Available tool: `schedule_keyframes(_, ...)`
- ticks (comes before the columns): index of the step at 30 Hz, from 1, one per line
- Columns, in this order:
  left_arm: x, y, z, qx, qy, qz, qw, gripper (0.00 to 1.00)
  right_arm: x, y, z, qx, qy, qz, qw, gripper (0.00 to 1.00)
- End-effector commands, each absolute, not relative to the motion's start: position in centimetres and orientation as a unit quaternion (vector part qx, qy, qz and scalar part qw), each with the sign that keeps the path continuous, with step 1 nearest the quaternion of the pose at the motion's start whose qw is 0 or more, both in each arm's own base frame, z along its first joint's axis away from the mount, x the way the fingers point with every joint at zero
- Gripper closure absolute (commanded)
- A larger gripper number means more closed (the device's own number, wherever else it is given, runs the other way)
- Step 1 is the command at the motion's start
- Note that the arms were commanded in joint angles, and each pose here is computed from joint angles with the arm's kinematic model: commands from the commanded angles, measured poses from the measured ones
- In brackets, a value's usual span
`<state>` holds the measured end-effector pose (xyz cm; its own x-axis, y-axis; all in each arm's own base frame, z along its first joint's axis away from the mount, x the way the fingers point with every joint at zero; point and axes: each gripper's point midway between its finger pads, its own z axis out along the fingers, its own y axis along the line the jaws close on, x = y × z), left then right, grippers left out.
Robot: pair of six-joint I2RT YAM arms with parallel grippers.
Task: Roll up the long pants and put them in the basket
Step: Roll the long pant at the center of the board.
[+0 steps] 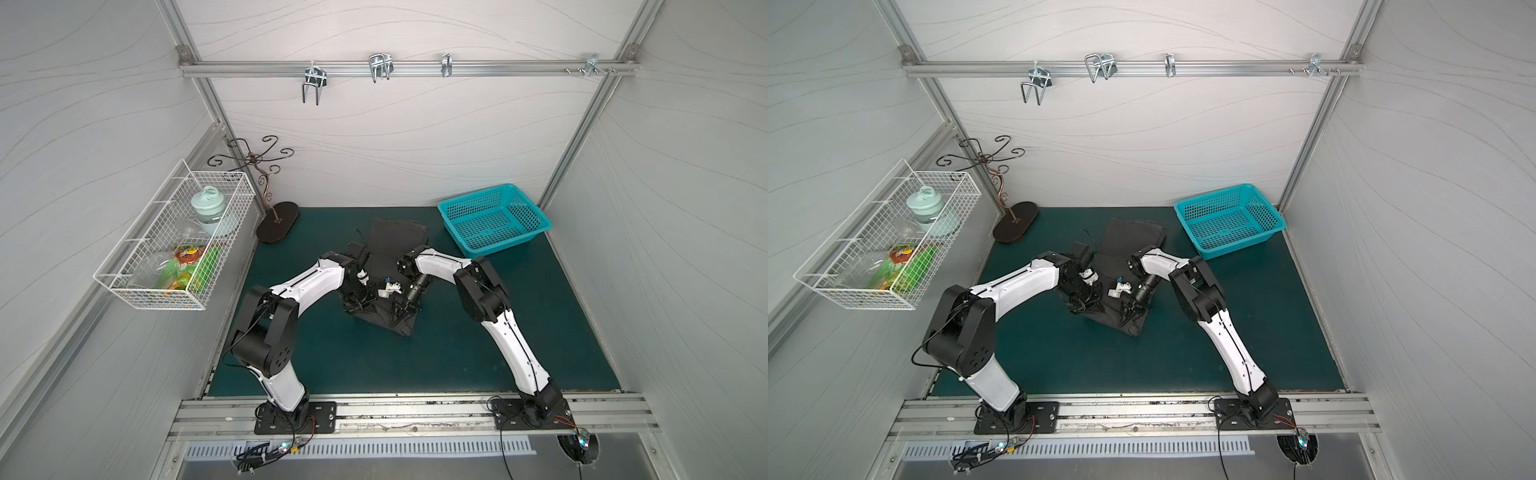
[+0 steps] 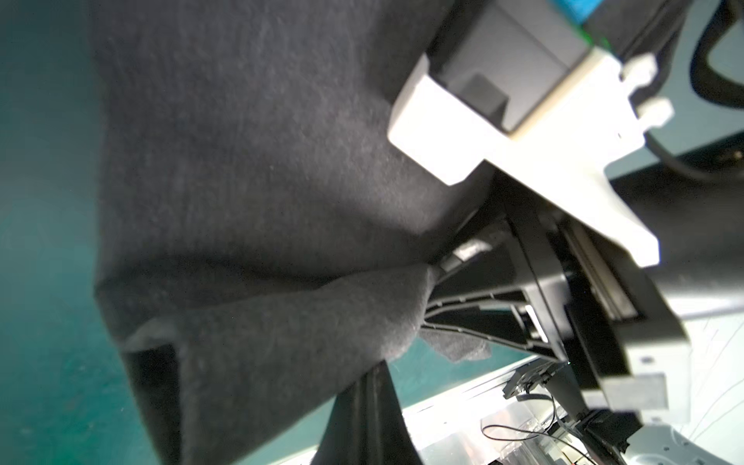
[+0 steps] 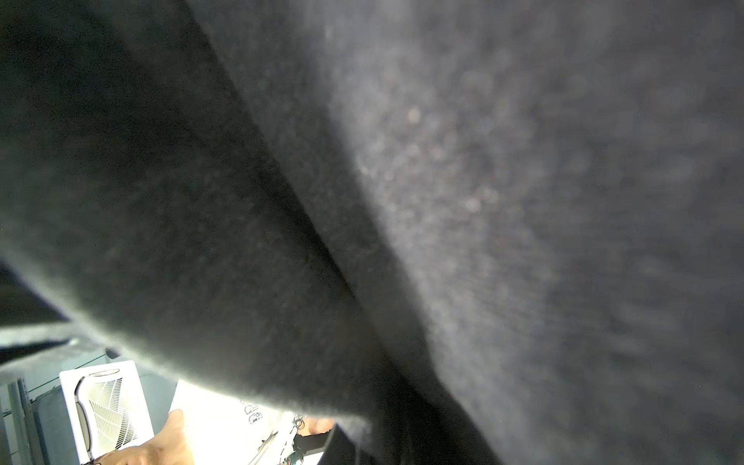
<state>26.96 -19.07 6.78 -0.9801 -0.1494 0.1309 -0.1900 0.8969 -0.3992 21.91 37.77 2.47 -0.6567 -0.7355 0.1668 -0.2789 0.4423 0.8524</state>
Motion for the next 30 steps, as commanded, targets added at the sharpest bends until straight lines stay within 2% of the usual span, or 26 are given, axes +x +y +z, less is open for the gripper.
schedule_keyframes(1,28.6,-19.8,7.2,0.082,-0.972,0.217,0.029,1.00,23.0,35.6,-1.3,0.315,-0.836,-0.362,0.268,1.00)
schedule_keyframes(6,29.0,-19.3,6.0,0.084,-0.977,0.194,0.033,1.00,23.1,35.7,-0.6,0.320,-0.834,-0.367,0.258,0.94)
schedule_keyframes(12,29.1,-19.0,4.3,0.091,-0.979,0.175,0.047,1.00,23.4,35.0,0.6,0.338,-0.839,-0.355,0.234,0.74)
schedule_keyframes(14,29.1,-18.8,3.8,0.092,-0.980,0.167,0.050,1.00,23.7,34.8,1.1,0.344,-0.843,-0.349,0.222,0.72)
schedule_keyframes(25,29.3,-18.3,2.1,0.099,-0.982,0.147,0.058,1.00,26.8,32.9,7.6,0.404,-0.871,-0.268,0.078,0.60)
schedule_keyframes(28,29.5,-18.5,1.9,0.100,-0.982,0.148,0.058,1.00,27.0,32.4,9.4,0.414,-0.873,-0.255,0.038,0.61)
schedule_keyframes(29,29.6,-18.5,1.8,0.100,-0.982,0.149,0.059,1.00,26.8,32.4,10.0,0.415,-0.872,-0.257,0.029,0.70)
schedule_keyframes(30,29.6,-18.6,1.8,0.099,-0.982,0.149,0.058,1.00,26.6,32.4,10.5,0.415,-0.871,-0.260,0.025,0.86)
